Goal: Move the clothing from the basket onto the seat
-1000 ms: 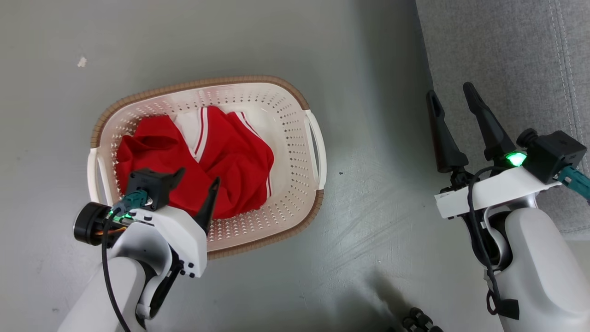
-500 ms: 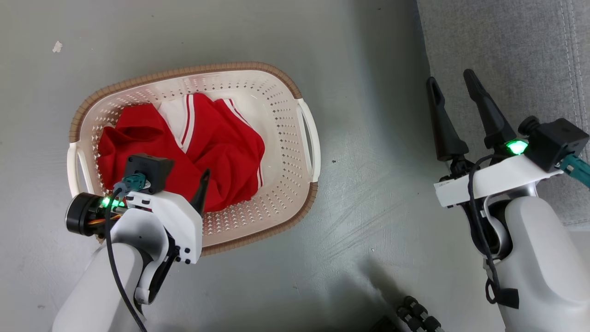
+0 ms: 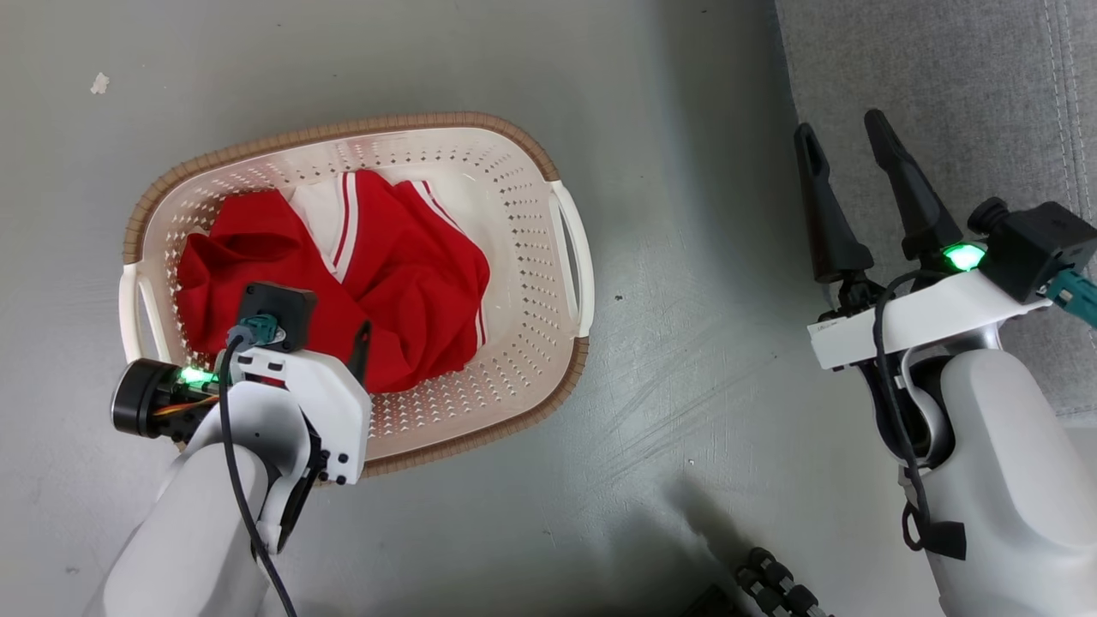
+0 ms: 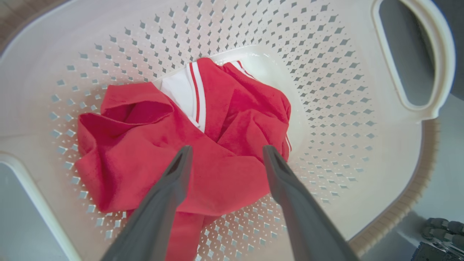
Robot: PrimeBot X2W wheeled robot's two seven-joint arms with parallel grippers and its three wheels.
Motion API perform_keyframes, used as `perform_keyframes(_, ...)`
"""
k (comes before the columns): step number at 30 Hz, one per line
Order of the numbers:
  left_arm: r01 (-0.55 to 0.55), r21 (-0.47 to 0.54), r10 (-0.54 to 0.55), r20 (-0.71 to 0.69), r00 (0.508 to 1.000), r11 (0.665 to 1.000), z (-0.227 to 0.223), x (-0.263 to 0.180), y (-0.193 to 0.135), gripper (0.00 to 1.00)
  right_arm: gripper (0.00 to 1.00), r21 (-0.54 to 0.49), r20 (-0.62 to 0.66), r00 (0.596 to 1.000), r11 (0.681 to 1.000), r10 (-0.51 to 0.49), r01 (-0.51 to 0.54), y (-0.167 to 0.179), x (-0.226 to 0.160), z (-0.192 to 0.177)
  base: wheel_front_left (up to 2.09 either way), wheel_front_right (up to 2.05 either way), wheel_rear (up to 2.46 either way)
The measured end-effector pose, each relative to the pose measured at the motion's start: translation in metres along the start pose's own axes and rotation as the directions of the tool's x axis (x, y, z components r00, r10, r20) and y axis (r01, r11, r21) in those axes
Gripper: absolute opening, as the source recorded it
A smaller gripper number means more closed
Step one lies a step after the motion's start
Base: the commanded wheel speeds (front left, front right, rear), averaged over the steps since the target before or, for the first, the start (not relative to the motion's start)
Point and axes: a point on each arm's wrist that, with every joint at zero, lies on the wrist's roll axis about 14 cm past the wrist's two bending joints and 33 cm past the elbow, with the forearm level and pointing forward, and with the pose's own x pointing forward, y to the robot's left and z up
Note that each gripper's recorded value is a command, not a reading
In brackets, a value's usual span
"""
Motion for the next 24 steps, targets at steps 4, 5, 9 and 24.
perform_keyframes(4, -0.015, 0.009, 0.015, -0.027, 1.000, 1.000, -0.004, 0.002, 0.003, 1.00, 1.00, 0.005, 0.002, 1.000, 1.000, -0.005, 0.005, -0.001, 0.000, 0.001, 0.00, 0.00, 0.00)
perform_keyframes(5, -0.024, 0.009, 0.025, -0.037, 0.999, 1.000, -0.007, 0.003, 0.004, 1.00, 1.00, 0.009, 0.002, 1.000, 1.000, -0.007, 0.007, -0.002, 0.000, 0.001, 0.00, 0.00, 0.00)
perform_keyframes(9, -0.041, 0.014, 0.042, -0.075, 0.996, 0.999, -0.017, 0.004, 0.008, 1.00, 1.00, 0.014, 0.003, 1.000, 1.000, -0.011, 0.011, -0.003, -0.001, 0.001, 0.00, 0.00, 0.00)
perform_keyframes(24, -0.081, 0.002, 0.081, -0.136, 0.987, 0.997, -0.032, 0.012, 0.017, 1.00, 1.00, 0.012, -0.010, 1.000, 1.000, -0.016, 0.016, -0.005, -0.001, -0.004, 0.00, 0.00, 0.00)
